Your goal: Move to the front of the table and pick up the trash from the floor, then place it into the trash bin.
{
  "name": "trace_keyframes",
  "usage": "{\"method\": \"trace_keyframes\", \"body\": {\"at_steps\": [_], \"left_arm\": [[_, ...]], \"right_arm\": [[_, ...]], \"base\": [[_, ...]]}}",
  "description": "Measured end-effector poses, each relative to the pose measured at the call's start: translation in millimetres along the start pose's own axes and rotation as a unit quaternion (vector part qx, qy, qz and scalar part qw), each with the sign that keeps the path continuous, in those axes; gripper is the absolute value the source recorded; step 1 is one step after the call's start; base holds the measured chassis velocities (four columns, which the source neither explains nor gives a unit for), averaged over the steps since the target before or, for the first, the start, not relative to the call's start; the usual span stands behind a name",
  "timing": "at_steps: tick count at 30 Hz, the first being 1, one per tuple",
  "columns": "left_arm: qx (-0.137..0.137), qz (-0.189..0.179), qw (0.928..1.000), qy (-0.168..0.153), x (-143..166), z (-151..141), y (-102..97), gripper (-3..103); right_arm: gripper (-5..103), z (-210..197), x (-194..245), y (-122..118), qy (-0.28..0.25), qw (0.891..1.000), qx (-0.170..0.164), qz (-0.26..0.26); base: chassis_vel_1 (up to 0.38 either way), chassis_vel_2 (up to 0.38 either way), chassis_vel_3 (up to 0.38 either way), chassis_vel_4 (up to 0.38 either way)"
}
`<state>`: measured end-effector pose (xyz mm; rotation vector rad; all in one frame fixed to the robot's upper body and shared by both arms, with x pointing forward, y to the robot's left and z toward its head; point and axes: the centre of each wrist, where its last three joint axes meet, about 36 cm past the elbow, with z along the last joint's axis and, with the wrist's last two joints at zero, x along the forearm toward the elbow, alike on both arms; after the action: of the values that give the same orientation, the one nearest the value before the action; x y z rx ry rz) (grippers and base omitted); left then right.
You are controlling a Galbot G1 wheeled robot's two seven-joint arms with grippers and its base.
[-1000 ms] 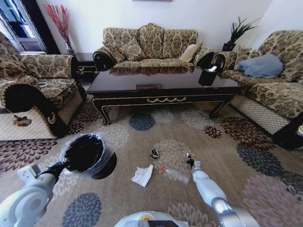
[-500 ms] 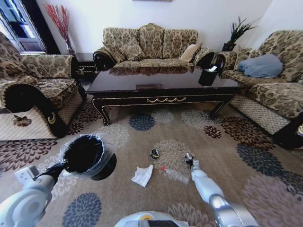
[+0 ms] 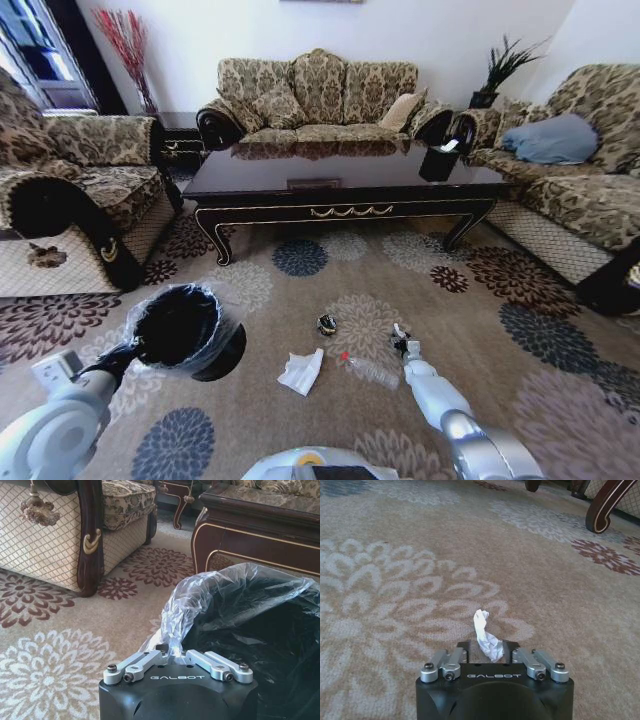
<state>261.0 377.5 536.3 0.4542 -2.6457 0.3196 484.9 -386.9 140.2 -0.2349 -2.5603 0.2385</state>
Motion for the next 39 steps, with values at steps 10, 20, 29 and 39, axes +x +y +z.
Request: {"method": "trace_keyframes", "body": {"at_steps": [10,20,29,39], "left_arm": [[0.000,0.001,1.0000,-0.001,-1.2,-0.6,-0.1,3],[0.001,0.001,1.0000,0.000,-1.6,-0.4,-0.5,3],[0.006,0.014,0.9999,0.006,-4.7,4.2,-8.2,3],[0.016,0.032,0.9987,0.036,-15.7,22.8,-21.6,3]], "right_arm": [[4,0.8,0.3,1.0,0.001,1.000,0.001,0.002],[0,-1.9,2.4,-4.8,-0.020,1.000,-0.002,0.004],[0,-7.2,32.6,-37.6,-0.106,0.993,0.010,-0.050],[0,-83.7,81.4,-58.3,-0.270,0.956,0.015,-0.113]], "base": [[0.000,0.000,0.000,0.000],[0.000,0.000,0.000,0.000],[0.000,0.000,0.000,0.000],[0.000,0.000,0.000,0.000]]}}
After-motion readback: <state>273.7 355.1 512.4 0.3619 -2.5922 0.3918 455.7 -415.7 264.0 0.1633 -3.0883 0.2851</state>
